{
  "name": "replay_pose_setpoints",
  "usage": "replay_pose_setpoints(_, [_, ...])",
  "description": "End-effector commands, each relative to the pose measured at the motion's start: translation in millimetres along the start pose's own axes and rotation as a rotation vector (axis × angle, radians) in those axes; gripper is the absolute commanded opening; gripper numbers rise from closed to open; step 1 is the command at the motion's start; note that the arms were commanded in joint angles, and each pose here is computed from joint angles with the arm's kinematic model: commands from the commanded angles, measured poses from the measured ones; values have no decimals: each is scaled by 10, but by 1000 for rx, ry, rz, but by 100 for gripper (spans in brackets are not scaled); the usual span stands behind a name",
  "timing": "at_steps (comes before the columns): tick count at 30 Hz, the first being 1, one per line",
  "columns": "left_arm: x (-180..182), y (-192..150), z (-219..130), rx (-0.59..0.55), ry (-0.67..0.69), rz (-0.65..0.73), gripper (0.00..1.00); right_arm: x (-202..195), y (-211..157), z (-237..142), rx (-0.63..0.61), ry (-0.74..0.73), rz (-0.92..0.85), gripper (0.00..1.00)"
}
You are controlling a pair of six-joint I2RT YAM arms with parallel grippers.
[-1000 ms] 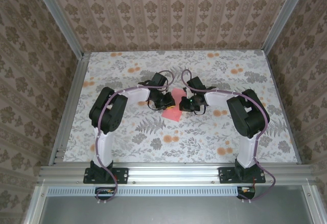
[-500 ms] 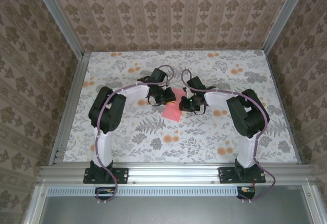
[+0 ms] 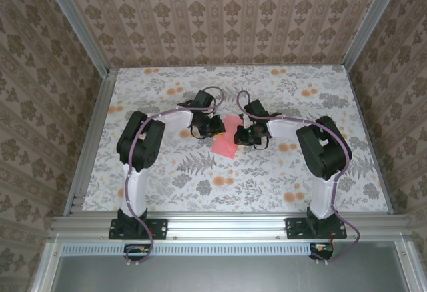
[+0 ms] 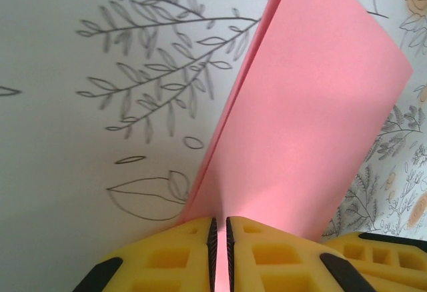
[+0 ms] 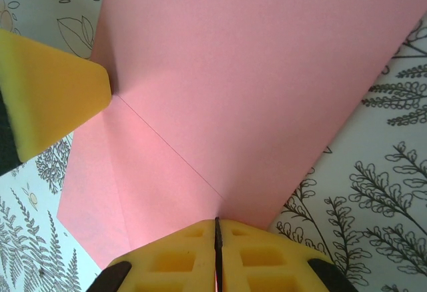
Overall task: Fold a paper plane with a square sheet of paper (pick it up from the middle)
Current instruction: Fold the triangle a second time at the center of the table.
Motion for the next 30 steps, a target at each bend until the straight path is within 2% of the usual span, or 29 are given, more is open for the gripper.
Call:
replay_pose_setpoints(1, [205,29,4,-1,57,-10,16,-266,-269,208,126,-144,29,10])
replay_pose_setpoints(12, [-138,17,-363,-25,-64,114,18,-240,-239,186,119,-134,26,10])
replay_pose_setpoints(17, [-269,-222,-183,48,-70,160,19,-245,-245,199,123,-134,28,10])
replay_pose_setpoints(21, [-231,-329,12,97,-51,141,18,-245,-244,199,123,-134,28,10])
replay_pose_setpoints(30, [-35,-378,123,99,-1,79,15,-247,-241,192,123,-133,29,10])
Point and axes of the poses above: each hand's point on the last joint's axis, 136 mm out from that joint toward the fingers, its own z axis out along the fingers, its own x axis along the line the jaws close on, y = z × x, the point moved 9 cm from there along -z, back along the fingers, and after that the axes turned 6 degrees about -z, right-handed, at the moved point
